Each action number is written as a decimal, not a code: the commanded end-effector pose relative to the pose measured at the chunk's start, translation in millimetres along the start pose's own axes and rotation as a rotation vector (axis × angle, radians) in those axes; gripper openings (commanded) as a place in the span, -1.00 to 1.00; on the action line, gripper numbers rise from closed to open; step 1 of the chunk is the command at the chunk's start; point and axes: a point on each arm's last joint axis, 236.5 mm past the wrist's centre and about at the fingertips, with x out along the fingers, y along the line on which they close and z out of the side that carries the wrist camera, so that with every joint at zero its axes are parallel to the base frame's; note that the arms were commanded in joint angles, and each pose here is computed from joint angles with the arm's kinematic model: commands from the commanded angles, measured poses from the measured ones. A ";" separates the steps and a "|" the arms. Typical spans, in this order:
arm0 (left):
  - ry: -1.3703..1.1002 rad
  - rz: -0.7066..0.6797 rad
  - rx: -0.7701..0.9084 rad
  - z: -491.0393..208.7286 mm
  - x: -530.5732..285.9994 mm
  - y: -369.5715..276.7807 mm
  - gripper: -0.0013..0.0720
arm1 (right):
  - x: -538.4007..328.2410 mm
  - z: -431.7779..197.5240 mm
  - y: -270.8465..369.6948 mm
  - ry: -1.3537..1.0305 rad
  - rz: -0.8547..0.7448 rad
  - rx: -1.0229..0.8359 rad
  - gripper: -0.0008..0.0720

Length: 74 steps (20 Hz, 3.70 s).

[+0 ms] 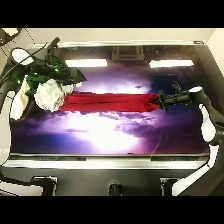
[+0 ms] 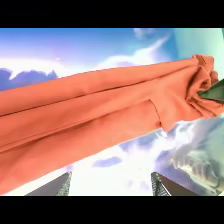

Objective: Fold the shirts.

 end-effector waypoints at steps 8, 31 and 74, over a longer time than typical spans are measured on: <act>0.204 -0.237 -0.047 -77.6 166.8 -100.0 -0.88 | -128.6 -76.4 86.6 -0.116 -0.265 -0.362 -0.81; 0.056 -0.244 0.128 -56.4 160.6 -137.1 -0.90 | -148.3 -156.3 156.0 -0.176 -0.337 -0.514 -0.81; -0.611 -0.003 0.244 44.2 -194.9 -111.3 -0.88 | -114.5 -20.0 37.0 -0.347 0.034 -0.033 -0.80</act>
